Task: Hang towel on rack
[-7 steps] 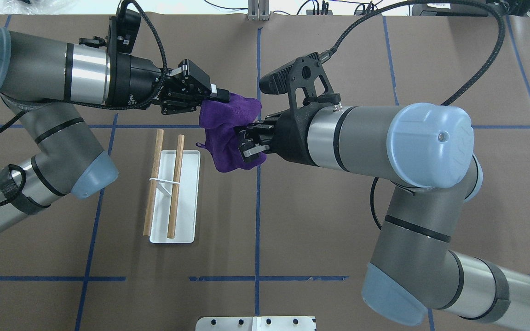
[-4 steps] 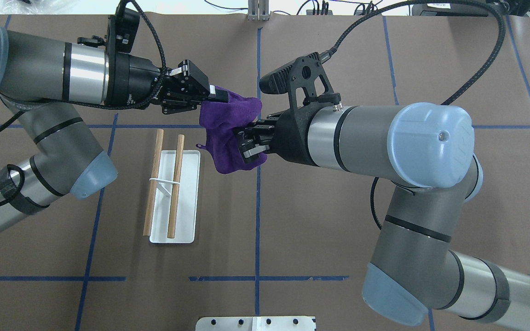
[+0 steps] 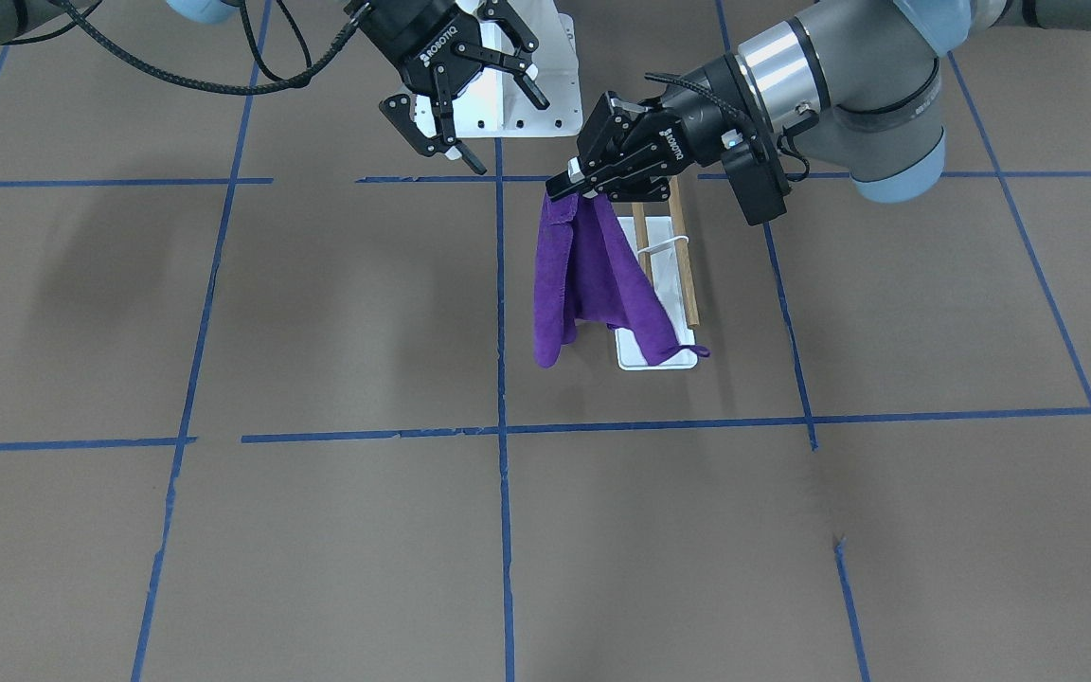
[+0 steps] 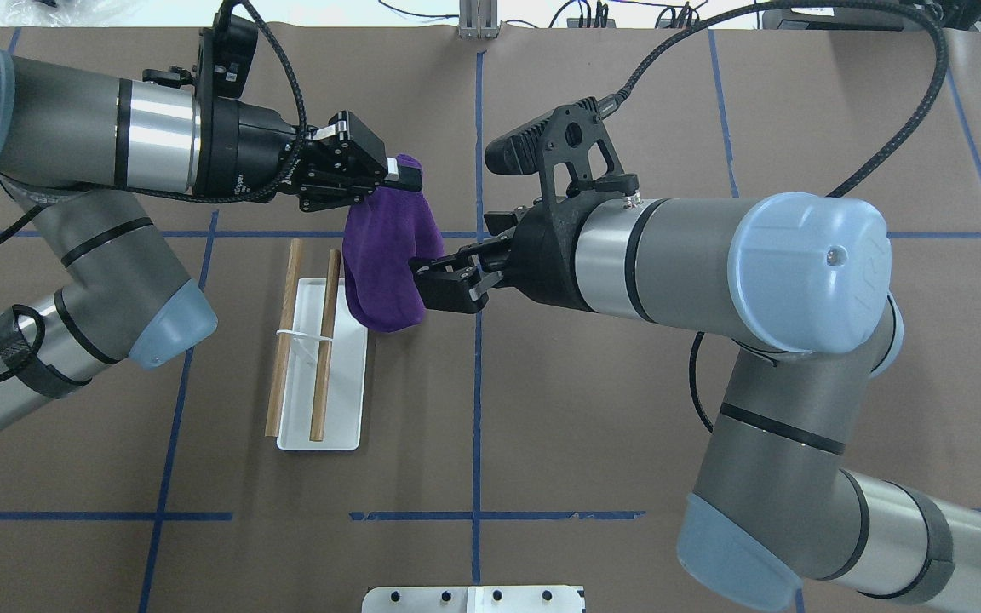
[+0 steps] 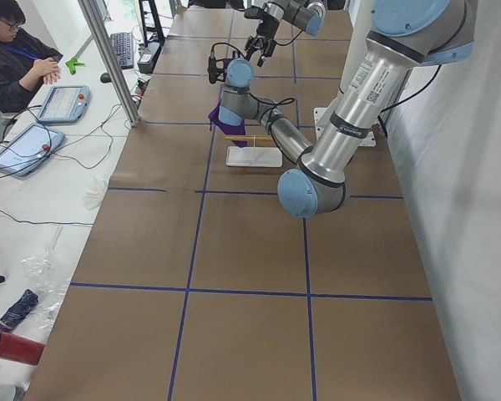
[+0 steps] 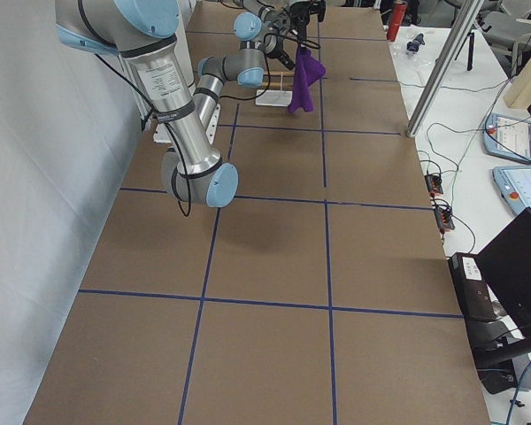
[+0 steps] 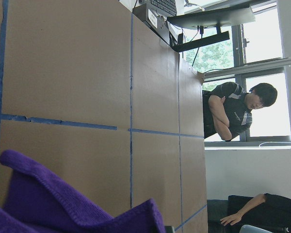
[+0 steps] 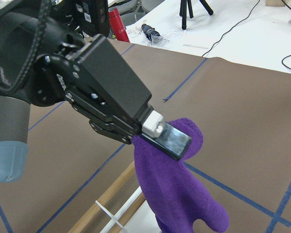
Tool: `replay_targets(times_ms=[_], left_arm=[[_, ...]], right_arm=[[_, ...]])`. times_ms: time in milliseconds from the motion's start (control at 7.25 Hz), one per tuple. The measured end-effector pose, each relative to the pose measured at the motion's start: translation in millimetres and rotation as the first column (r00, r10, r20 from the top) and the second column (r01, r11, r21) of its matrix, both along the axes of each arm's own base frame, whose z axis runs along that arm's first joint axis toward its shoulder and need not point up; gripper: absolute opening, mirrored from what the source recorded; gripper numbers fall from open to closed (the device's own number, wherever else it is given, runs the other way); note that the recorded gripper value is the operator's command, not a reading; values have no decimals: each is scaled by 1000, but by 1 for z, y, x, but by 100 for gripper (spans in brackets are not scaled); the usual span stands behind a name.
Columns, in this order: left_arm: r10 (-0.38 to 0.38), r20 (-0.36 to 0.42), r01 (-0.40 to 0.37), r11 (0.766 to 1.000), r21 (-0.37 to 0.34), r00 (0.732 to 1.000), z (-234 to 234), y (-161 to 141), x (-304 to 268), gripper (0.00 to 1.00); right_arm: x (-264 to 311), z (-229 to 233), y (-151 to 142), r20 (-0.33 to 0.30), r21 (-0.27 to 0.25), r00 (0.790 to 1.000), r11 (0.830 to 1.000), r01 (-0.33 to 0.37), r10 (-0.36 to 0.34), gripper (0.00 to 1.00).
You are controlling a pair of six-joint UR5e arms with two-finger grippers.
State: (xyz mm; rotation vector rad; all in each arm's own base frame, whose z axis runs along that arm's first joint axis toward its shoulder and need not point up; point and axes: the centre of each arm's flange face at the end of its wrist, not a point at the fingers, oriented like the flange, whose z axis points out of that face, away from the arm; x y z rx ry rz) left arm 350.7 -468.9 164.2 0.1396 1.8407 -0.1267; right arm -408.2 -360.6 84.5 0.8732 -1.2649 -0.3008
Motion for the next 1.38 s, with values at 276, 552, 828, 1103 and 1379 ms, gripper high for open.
replay_targets(times_ms=[276,552,828,1103,1379], left_arm=[[-1,-2,1,1000,0,1000,-1,1,-2,0],[16,-8,-16,1000,-10,1000,-9,15,-16,0],[29,-31,-31,996,-89,999,-15,35,-38,0],[-55,-43,47,985,-168,998,-19,39,-38,0],[-174,4,170,957,-237,985,-26,45,-31,0]], right_arm=[[3,1,-1,-3,-2,1000,1000,-1,1,100],[32,-3,-6,-57,-33,998,999,7,-9,100],[90,13,-35,-128,-110,991,994,17,-31,100],[157,63,-76,-208,-254,977,967,0,-55,100],[199,123,-102,-377,-324,922,945,-47,-83,100]])
